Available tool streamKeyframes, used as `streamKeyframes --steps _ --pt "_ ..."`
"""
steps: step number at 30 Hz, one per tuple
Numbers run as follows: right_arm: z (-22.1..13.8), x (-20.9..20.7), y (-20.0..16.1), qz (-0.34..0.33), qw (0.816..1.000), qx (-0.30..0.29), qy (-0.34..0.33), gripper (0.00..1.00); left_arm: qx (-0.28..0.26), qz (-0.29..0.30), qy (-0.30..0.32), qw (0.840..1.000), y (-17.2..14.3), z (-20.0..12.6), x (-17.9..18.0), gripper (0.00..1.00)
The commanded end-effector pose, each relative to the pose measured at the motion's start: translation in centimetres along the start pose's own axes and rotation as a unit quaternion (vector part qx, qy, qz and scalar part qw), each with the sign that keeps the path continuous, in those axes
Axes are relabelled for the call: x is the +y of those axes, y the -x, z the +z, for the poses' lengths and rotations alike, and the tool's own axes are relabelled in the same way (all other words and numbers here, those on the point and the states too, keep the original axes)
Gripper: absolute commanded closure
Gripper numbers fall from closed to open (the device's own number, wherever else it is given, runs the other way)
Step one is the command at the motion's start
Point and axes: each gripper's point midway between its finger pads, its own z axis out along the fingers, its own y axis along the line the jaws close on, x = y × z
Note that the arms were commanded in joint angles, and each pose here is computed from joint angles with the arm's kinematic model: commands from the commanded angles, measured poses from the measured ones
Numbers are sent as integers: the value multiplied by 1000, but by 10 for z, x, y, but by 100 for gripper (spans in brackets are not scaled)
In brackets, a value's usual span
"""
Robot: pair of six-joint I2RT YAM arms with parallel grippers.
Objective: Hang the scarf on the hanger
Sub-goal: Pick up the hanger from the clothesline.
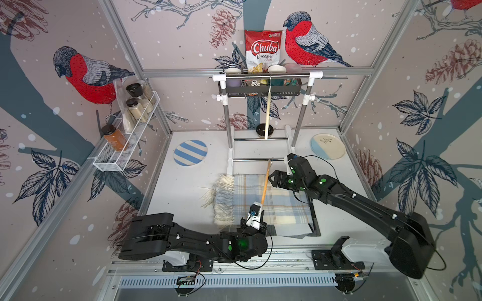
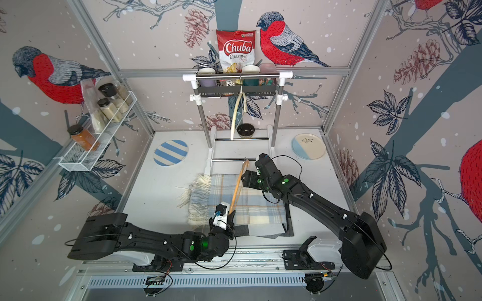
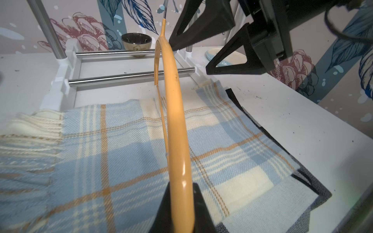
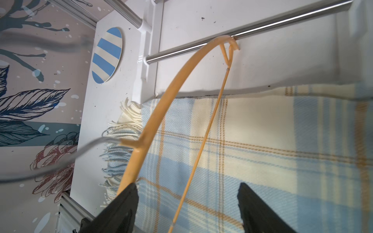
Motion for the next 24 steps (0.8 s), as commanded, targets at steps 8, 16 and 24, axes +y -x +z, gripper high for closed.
streamKeyframes --steps 8,16,24 --pt "6 30 -5 13 998 18 67 38 31 -5 -34 999 -11 6 -25 100" --pt "-49 29 7 39 991 -36 122 17 29 -17 -32 999 -13 8 -26 100" --pt "-27 37 -9 67 985 15 158 32 33 -20 -35 999 -16 9 -29 100"
